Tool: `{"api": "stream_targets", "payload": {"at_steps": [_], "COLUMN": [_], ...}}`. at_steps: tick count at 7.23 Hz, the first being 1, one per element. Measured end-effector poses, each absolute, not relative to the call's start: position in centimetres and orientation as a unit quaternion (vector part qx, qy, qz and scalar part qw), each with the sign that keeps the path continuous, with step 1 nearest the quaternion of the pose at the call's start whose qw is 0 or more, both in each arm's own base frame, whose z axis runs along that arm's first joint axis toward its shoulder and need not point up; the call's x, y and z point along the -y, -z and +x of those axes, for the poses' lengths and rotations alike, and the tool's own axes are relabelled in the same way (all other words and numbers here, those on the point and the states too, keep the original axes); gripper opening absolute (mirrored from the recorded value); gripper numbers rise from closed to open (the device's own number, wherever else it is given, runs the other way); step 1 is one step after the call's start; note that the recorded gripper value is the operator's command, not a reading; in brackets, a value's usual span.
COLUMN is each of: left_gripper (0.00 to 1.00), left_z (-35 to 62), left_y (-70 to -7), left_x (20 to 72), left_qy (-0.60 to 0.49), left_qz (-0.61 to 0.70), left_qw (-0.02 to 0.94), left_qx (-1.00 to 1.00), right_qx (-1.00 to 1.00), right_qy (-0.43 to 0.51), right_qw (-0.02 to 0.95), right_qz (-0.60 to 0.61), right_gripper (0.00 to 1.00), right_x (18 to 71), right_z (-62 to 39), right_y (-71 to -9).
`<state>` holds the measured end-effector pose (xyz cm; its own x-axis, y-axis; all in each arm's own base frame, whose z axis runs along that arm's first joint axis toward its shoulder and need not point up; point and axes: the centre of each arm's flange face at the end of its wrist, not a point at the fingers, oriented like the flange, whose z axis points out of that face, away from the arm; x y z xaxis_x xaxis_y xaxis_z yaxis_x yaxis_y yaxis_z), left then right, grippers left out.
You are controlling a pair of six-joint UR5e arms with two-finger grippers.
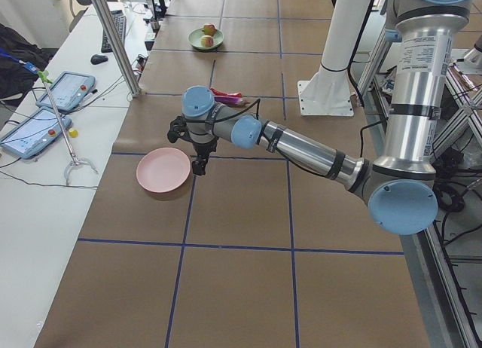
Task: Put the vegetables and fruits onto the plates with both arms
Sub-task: 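Reach the left gripper to the purple eggplant and grasp it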
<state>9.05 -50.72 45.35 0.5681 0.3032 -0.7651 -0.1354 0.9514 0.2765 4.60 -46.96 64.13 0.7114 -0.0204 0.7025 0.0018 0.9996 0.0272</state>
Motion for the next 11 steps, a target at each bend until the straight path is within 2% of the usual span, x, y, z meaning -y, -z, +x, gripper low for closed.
{"api": "stream_targets", "payload": {"at_steps": [3,5,7,8,11], "left_gripper": [1.0,1.0,0.95,0.92,0.71], "left_z": [25.3,39.2,50.5,53.9,57.9], "left_y": [-36.8,-30.2,-25.7,-24.6,-22.2], "left_x": [49.8,46.8,44.2,43.0,42.0], "left_qy": [-0.111,-0.062,-0.013,-0.006,-0.01], "left_qz": [0.061,0.031,0.027,0.033,0.038], "left_qw": [0.871,0.882,0.893,0.897,0.897], "left_qx": [-0.475,-0.467,-0.449,-0.441,-0.441], "right_qx": [0.38,0.38,0.38,0.38,0.379], "right_qy": [0.006,0.006,0.006,0.006,0.005], "right_qw": [0.925,0.925,0.925,0.925,0.925], "right_qz": [0.012,0.01,0.009,0.009,0.008], "right_gripper": [1.0,1.0,1.0,1.0,1.0], "right_x": [46.9,46.9,46.8,46.8,46.8], "right_z": [4.6,4.6,4.5,4.5,4.5], "right_y": [-64.2,-64.3,-64.5,-64.5,-64.6]}}
